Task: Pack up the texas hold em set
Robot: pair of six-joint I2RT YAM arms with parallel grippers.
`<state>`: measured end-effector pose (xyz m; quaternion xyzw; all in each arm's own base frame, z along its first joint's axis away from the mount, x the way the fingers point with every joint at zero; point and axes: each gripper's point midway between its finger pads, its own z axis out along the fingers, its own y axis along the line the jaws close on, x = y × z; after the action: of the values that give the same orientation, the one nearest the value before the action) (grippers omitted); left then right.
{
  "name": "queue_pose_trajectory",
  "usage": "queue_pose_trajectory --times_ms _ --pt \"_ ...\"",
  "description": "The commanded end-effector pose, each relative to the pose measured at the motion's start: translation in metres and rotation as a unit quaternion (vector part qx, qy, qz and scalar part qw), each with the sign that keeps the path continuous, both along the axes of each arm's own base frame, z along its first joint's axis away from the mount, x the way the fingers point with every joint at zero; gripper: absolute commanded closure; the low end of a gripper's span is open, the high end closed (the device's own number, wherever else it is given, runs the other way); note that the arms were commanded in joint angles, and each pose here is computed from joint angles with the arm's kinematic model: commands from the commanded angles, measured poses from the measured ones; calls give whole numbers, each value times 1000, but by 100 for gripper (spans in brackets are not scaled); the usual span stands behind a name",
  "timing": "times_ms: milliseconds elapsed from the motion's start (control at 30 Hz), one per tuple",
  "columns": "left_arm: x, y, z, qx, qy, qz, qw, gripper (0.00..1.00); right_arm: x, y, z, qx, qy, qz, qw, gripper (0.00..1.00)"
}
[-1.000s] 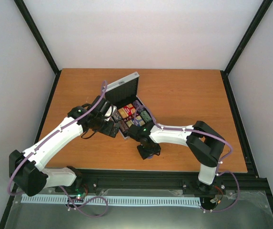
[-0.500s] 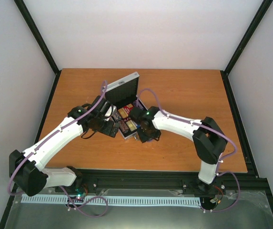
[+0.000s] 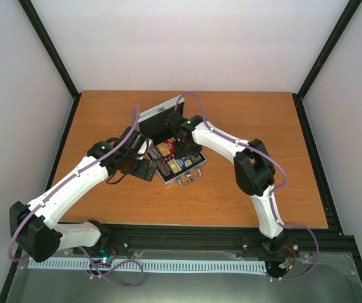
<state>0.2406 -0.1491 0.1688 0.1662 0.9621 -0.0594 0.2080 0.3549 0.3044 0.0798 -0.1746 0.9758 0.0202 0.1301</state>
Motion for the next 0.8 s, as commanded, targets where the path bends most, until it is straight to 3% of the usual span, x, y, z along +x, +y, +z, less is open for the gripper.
queue_pose_trajectory --times_ms 0,567,700,767 --pt "-1 3 7 -4 -6 12 1000 0 11 14 -4 3 6 23 1000 61" --pt "4 2 5 2 -8 13 1000 0 -5 29 -37 36 69 22 997 61" --pt "6 1 6 2 -8 11 1000 0 -4 29 -41 32 70 20 997 55" --pt "5 1 7 3 -9 10 1000 0 -4 28 -42 30 71 19 997 46"
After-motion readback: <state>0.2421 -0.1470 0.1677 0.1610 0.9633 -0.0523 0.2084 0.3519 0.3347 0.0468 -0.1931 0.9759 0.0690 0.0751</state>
